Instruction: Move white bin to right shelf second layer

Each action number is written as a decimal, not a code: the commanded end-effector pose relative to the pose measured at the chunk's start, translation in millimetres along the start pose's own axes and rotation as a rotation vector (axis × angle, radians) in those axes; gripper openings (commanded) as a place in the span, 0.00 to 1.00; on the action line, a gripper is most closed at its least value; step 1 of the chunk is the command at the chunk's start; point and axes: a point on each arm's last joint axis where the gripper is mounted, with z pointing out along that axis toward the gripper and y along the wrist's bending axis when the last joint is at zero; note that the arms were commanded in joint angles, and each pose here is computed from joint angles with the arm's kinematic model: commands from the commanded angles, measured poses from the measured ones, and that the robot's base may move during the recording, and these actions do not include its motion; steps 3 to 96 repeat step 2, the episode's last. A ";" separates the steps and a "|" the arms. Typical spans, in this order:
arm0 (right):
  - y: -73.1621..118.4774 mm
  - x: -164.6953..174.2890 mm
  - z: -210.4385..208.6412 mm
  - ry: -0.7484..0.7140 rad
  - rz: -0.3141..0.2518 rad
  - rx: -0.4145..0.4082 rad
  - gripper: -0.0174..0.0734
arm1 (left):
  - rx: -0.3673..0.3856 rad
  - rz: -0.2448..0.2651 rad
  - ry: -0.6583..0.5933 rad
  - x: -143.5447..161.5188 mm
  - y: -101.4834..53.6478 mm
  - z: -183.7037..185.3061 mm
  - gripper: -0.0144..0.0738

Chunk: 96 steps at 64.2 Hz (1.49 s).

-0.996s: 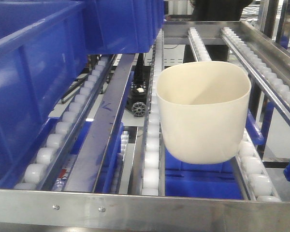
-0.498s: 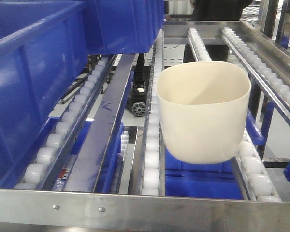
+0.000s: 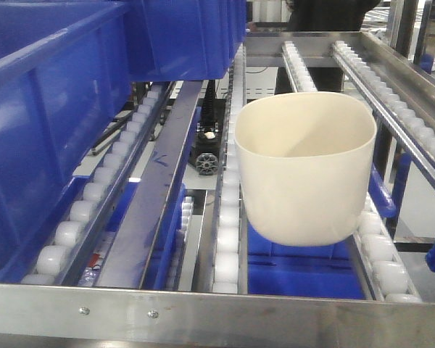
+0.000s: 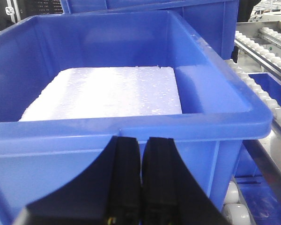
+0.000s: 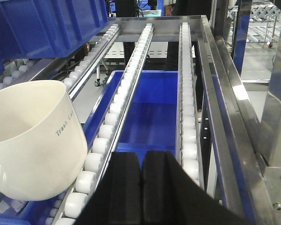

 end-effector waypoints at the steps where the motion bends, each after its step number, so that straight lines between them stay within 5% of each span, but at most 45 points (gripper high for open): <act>1: 1.4 -14.6 -2.9 -0.122 -0.016 -0.008 0.25 | -0.004 -0.009 -0.061 4.1 0.2 0.2 0.26; 96: 1.4 -14.6 -2.9 -0.122 -0.016 -0.008 0.25 | -0.004 -0.009 -0.061 4.1 0.2 0.2 0.26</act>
